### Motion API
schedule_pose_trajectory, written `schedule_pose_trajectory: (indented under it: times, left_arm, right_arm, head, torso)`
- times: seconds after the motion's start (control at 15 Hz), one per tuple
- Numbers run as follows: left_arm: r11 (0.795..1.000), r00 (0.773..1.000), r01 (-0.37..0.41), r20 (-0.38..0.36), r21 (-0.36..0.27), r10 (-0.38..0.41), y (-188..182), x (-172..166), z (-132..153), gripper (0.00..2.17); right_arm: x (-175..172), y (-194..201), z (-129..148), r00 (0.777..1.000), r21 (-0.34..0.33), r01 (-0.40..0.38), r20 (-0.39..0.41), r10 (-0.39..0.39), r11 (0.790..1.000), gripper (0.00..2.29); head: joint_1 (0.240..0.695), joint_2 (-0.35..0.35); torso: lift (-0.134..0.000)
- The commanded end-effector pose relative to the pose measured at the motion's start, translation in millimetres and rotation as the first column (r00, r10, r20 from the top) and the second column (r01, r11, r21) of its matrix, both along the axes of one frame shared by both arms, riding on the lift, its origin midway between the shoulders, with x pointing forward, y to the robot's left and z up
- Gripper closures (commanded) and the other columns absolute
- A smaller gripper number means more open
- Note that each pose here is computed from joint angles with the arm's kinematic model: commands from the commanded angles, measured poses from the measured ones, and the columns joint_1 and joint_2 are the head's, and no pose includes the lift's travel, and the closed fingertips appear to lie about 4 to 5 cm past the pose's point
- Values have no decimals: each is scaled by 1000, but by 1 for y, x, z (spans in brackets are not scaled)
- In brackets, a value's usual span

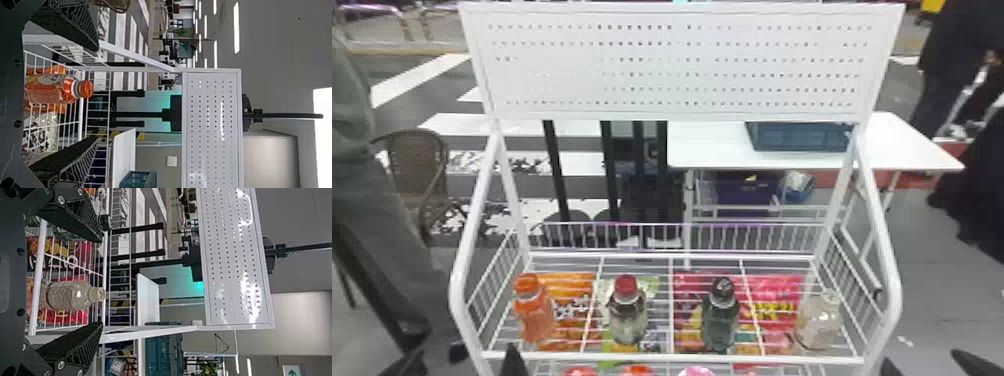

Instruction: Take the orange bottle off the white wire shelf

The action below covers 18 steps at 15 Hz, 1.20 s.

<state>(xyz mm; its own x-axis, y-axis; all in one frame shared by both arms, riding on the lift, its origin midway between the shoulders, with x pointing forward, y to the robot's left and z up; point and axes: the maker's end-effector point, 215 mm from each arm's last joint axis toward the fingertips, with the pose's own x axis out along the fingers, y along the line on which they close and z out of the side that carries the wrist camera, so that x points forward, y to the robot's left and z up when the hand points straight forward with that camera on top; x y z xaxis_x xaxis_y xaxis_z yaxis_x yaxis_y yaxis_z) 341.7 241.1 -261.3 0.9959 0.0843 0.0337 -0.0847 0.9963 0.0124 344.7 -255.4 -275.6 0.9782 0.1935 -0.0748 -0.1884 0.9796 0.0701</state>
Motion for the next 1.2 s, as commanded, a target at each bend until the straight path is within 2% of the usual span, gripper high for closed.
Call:
schedule_pose_trajectory:
  times: [0.0, 0.53, 0.67, 0.8, 1.13]
  left_arm:
    - [1000, 1000, -1, 0, -1, 1, 0, 1, -1, 87]
    - [1000, 1000, -1, -2, -1, 1, 0, 2, -4, 87]
    - [1000, 1000, -1, -15, -4, 1, 0, 4, -16, 87]
    - [1000, 999, 1, -32, -10, -1, -3, 13, -45, 90]
    - [999, 997, 31, 68, -34, -29, -18, 49, -81, 90]
  right_arm:
    - [1, 1, -1, 1000, 4, -1, -2, 1, 1000, 151]
    - [2, 1, -4, 1000, 6, -1, -5, 1, 1000, 151]
    - [3, 1, -5, 1000, 6, 0, -7, 0, 1000, 151]
    - [4, 1, -6, 1000, 8, 0, -7, 0, 1000, 151]
    - [5, 1, -9, 1000, 4, 2, -9, -2, 1000, 151]
  head:
    - [499, 0]
    - [499, 0]
    - [499, 0]
    - [499, 0]
    - [499, 0]
  torso:
    - [0]
    - [0]
    - [0]
    - [0]
    - [0]
